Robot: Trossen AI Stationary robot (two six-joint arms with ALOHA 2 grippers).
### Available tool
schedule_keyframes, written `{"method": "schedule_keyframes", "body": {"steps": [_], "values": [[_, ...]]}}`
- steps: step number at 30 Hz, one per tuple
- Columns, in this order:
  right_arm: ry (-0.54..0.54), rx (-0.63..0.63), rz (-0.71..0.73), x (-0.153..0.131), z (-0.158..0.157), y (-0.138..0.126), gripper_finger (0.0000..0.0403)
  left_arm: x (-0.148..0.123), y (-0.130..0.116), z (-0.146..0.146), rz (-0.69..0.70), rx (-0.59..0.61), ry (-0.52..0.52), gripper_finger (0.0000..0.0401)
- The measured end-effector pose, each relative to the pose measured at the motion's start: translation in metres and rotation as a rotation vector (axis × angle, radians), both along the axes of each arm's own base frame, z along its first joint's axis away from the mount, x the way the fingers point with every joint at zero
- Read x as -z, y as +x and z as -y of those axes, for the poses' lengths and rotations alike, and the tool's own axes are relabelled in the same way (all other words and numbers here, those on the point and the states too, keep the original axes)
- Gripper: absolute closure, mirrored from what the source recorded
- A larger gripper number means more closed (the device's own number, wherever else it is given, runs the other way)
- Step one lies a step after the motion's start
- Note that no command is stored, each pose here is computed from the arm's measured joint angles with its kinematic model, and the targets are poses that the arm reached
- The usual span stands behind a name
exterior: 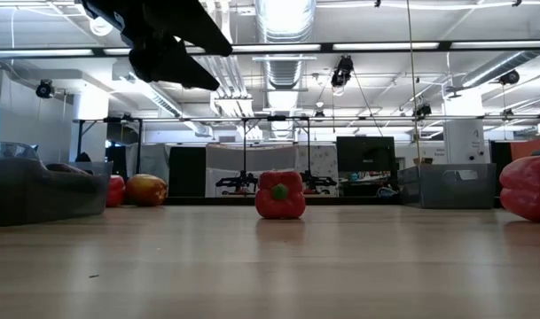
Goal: Sort produce into baskets
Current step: Put the red apple into the left black transparent bin
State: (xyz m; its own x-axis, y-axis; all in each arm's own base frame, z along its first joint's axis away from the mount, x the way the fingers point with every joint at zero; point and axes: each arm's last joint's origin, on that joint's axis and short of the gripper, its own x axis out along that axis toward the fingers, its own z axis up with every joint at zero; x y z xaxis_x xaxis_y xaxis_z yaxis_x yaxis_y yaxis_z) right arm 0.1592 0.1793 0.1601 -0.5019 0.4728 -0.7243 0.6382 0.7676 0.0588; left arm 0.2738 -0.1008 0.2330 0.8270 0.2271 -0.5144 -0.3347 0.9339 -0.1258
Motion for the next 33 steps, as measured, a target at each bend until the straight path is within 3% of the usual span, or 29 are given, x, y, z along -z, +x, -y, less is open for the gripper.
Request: {"method": "schedule_keyframes", "body": {"steps": [9,18,22,26,33], "values": [[-0.048,-0.027,0.009,0.019,0.001,0.012,0.0039,0.000,-0.001,0.000,0.007,-0.040,0.034,0.0044],[-0.161,0.112,0.281,-0.014,0.028,0.051,0.0039,0.000,-0.002,-0.001,-0.001,-0.053,0.050,0.0044],[-0.142,0.143,0.310,-0.026,0.033,0.049,0.0039,0.000,-0.002,-0.001,-0.002,-0.055,0.047,0.0044],[-0.216,0.187,0.362,-0.033,0.032,0.044,0.0039,0.000,-0.003,-0.001,0.001,-0.063,0.033,0.0044],[-0.213,0.138,0.407,-0.021,0.026,0.042,0.0039,0.000,-0.003,-0.001,0.000,-0.064,0.031,0.0044]]}}
